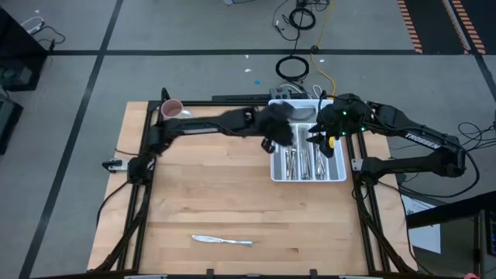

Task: Sort silverware
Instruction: Put the silver table knife into the silverware tray

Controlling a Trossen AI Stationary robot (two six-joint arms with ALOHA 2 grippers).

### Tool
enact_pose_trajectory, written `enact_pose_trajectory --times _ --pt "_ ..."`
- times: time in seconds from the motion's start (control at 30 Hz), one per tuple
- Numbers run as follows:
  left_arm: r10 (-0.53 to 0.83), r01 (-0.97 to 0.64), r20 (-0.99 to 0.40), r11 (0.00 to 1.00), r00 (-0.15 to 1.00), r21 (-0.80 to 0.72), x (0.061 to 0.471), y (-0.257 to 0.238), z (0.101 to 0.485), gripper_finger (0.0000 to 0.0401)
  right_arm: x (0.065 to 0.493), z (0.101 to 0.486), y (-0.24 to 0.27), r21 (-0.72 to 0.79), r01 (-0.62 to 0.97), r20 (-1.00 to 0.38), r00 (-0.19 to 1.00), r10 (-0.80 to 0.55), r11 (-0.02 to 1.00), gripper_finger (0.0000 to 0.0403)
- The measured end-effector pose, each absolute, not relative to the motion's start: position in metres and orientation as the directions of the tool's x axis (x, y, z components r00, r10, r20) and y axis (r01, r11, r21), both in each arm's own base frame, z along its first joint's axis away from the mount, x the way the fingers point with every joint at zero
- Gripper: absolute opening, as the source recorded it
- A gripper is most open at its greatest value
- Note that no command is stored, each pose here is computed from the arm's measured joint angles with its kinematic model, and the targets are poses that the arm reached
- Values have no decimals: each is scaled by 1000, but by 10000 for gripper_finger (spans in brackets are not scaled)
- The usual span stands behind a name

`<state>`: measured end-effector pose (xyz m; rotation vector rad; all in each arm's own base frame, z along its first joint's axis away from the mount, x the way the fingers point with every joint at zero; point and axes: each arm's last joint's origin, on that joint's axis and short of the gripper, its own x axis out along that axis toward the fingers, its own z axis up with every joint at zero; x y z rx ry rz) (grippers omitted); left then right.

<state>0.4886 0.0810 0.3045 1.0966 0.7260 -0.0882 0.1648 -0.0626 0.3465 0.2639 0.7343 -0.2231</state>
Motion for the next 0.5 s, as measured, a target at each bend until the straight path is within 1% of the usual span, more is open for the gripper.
enact_pose_trajectory --times 0.03,0.07,0.1,0.13,0.17,0.23,0.27,0.37,0.4,0.5 --pt "288 326 -582 606 761 725 479 78 318 26 165 347 -63 166 298 -682 723 -109 940 169" --pt "282 239 -604 733 746 637 466 75 331 26 165 347 -63 174 303 -682 723 -107 937 169" --pt "259 165 -642 837 722 522 451 72 344 26 165 347 -63 181 308 -683 723 -106 934 169" --pt "211 127 -700 909 683 397 434 68 352 26 165 347 -63 188 312 -682 724 -105 931 169" --pt "142 124 -764 952 630 280 416 64 360 26 165 347 -62 191 312 -682 724 -103 931 169" --pt "-7 134 -881 989 472 64 382 55 366 26 165 347 -62 190 311 -682 724 -102 931 169" --pt "-56 115 -919 993 391 -11 369 49 367 26 165 347 -62 188 309 -681 725 -103 932 169" --pt "-105 61 -977 994 186 -95 343 24 364 26 167 348 -63 173 295 -666 738 -109 940 169" --pt "-112 65 -980 993 164 -103 338 13 363 27 168 349 -64 172 292 -655 747 -112 941 169" --pt "-164 105 -971 984 173 -148 324 -22 358 27 172 352 -65 169 278 -623 774 -116 946 169"
